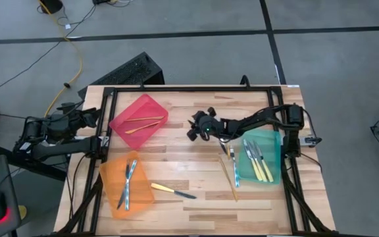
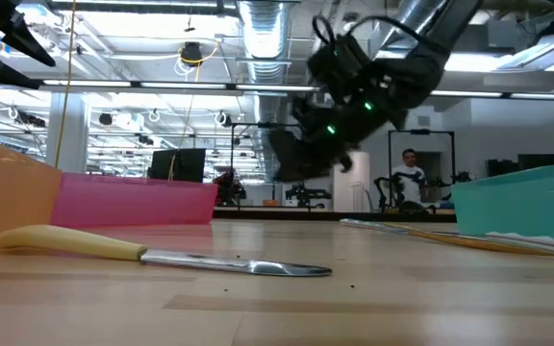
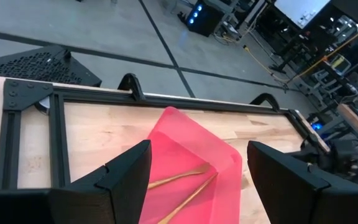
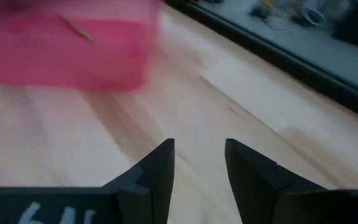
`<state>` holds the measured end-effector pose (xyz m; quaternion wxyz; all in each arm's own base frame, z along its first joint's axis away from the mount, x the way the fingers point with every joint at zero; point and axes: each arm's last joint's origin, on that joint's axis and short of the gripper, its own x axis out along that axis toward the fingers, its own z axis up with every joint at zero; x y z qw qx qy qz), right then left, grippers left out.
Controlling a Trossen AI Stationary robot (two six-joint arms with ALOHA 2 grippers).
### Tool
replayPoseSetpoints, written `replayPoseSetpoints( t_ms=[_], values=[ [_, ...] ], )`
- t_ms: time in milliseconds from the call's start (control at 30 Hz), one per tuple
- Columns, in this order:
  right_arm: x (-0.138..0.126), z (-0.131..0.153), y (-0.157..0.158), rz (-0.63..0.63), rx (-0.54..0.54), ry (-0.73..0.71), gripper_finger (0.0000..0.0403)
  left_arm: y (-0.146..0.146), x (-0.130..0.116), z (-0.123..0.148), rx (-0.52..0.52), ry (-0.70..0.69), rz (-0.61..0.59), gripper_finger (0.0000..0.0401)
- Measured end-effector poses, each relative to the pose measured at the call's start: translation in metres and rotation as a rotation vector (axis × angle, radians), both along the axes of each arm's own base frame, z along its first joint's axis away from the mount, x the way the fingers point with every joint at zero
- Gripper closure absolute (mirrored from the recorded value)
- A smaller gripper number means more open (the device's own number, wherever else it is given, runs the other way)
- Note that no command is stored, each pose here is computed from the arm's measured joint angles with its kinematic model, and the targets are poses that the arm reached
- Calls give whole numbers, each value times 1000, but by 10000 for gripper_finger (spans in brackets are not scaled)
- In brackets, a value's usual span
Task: Sort silverware by color (type)
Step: Put the top blue knife into the orange bin
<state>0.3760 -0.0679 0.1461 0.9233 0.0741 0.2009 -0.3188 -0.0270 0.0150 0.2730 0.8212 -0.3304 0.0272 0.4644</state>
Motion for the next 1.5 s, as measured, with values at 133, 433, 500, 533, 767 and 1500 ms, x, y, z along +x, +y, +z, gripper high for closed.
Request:
replayPoseSetpoints(
  t_ms=[133,433,500,533,767,1500],
  values=[
    [15,20,8,71,-37,-39,237,0,0,0,-7,0,-14,154],
    [16,19,17,-1,-4,133,237,-1,-1,-3,-10,41,-26,154],
    [10,12,16,-78,15,199,237,-1,-2,-4,-13,55,-26,154],
    [6,9,14,-120,24,232,237,-1,-2,-4,-14,59,-26,154],
    [-25,-25,2,-289,128,263,237,-1,-2,-4,-20,57,-39,154],
    [-76,-71,8,-365,238,130,358,-1,-2,-4,-23,43,-18,154]
  ],
)
